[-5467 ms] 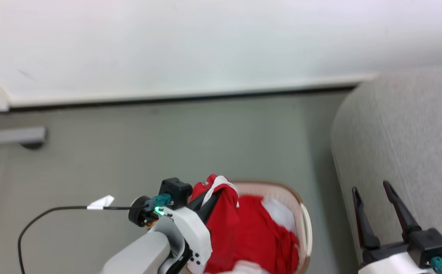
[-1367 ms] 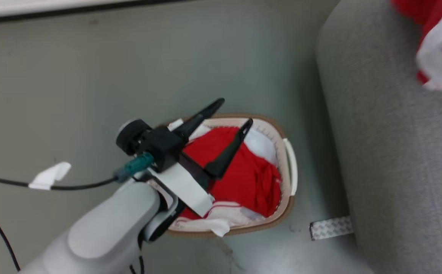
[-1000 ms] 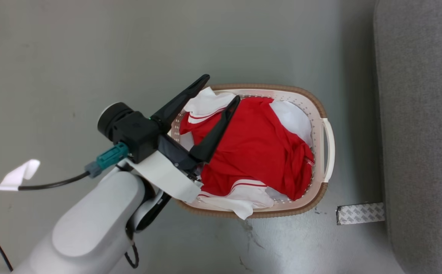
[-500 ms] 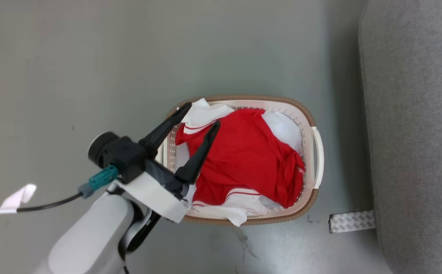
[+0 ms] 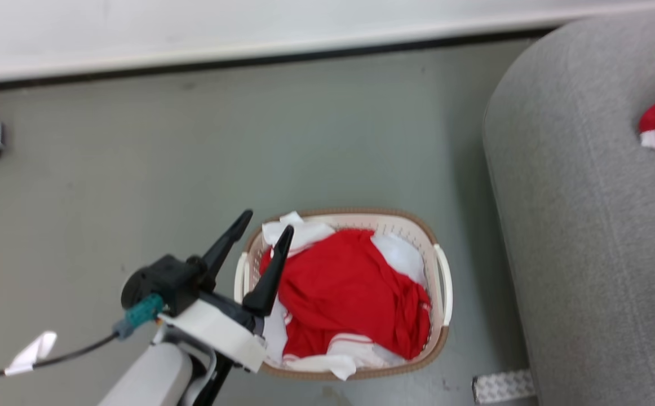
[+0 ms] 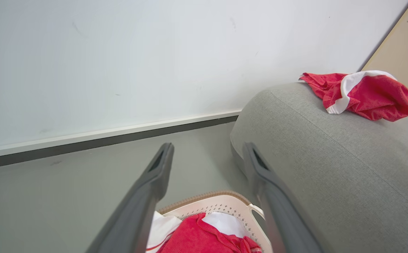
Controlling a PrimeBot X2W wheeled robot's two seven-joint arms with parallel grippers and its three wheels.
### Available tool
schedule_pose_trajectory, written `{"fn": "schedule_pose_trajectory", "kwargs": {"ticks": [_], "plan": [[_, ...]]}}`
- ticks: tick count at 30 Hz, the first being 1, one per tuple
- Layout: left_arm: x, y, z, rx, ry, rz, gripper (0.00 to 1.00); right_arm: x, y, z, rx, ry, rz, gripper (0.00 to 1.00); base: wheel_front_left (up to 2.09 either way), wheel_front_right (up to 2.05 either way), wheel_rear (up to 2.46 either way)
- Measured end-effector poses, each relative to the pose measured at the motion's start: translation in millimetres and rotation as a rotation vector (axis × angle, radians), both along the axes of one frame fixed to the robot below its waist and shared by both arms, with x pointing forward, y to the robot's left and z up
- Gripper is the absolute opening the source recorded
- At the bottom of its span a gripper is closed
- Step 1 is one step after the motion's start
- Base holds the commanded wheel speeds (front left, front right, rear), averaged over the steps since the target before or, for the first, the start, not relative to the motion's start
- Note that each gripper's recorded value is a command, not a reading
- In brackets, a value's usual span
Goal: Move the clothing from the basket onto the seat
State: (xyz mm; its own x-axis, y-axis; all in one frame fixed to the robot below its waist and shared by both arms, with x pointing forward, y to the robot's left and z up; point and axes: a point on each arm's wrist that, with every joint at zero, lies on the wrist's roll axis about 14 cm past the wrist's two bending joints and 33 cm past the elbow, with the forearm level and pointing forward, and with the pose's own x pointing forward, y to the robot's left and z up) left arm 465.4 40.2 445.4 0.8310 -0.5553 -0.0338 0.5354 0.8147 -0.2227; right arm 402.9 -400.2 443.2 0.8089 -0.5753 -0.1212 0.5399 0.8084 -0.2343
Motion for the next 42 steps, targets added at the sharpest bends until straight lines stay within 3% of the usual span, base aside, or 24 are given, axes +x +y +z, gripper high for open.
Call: {"fn": "schedule_pose_trajectory", "kwargs": {"ticks": [10, 19, 25, 34, 42], "plan": [[-36.0, 38.9, 23.8, 0.022, -0.025, 0.168, 1.0, 9.4, 76.7, 31.5, 0.127, -0.176, 0.236, 1.0, 0.0, 0.0, 0.0], [-65.7, 96.1, 31.2, 0.073, -0.046, 0.355, 1.0, 25.3, 177.4, 32.4, 0.247, -0.201, 0.519, 1.0, 0.0, 0.0, 0.0], [-83.1, 116.8, 34.3, 0.078, -0.056, 0.433, 1.0, 16.5, 232.0, 28.4, 0.334, -0.192, 0.659, 1.0, 0.0, 0.0, 0.0], [-103.8, 117.9, 37.9, 0.095, -0.079, 0.449, 1.0, -14.7, 249.4, 17.2, 0.362, -0.151, 0.707, 1.0, 0.0, 0.0, 0.0], [-109.3, 113.1, 40.2, 0.092, -0.089, 0.441, 1.0, -28.0, 239.1, 18.9, 0.34, -0.155, 0.685, 1.0, 0.0, 0.0, 0.0]]}}
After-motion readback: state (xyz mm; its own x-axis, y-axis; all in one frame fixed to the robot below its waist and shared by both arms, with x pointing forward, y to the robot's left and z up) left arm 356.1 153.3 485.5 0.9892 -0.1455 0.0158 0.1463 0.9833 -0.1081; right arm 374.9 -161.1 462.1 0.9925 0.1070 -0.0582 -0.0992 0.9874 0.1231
